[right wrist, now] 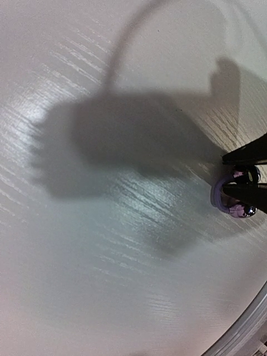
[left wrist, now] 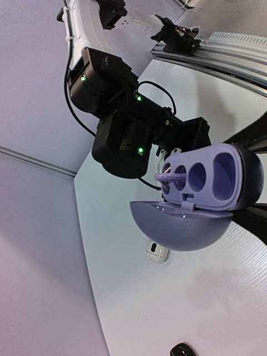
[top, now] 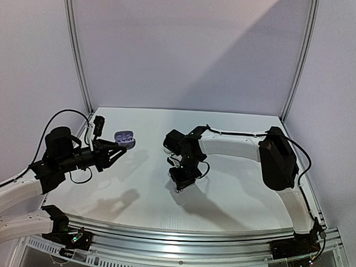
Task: Insert the wireless bluetooth earbuds into the charging case
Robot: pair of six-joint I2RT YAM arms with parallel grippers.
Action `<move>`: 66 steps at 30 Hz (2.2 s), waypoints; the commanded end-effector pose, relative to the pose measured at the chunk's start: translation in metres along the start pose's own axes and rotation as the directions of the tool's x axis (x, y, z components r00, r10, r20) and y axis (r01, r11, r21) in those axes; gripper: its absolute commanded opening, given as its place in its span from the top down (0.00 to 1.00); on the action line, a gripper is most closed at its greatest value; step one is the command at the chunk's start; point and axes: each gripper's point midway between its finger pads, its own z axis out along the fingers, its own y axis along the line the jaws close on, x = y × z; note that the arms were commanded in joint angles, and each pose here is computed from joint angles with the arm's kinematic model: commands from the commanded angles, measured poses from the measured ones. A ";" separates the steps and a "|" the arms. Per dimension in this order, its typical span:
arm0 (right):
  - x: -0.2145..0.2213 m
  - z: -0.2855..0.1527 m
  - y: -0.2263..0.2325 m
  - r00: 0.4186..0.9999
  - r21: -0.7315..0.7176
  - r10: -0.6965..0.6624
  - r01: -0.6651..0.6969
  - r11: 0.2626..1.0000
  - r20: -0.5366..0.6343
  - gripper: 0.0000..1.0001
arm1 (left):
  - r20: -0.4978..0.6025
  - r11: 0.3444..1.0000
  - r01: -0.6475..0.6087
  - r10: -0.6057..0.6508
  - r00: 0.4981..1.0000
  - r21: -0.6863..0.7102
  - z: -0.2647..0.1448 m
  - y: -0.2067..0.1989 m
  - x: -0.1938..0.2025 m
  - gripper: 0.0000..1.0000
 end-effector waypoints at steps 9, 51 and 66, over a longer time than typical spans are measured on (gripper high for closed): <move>-0.044 -0.098 0.011 0.946 0.039 -0.020 0.008 0.999 0.324 0.99 | 0.040 0.999 -0.026 0.027 0.999 -0.022 -0.003 0.005 -0.006 1.00; -0.088 -0.299 0.202 0.206 0.334 -0.416 0.338 0.880 0.886 1.00 | 0.324 0.954 -0.297 0.290 0.901 -0.029 0.011 -0.039 -0.087 1.00; -0.092 -0.278 0.189 0.241 0.388 -0.458 0.288 0.876 0.855 1.00 | 0.338 0.958 -0.287 0.278 0.899 -0.024 0.008 -0.040 -0.088 1.00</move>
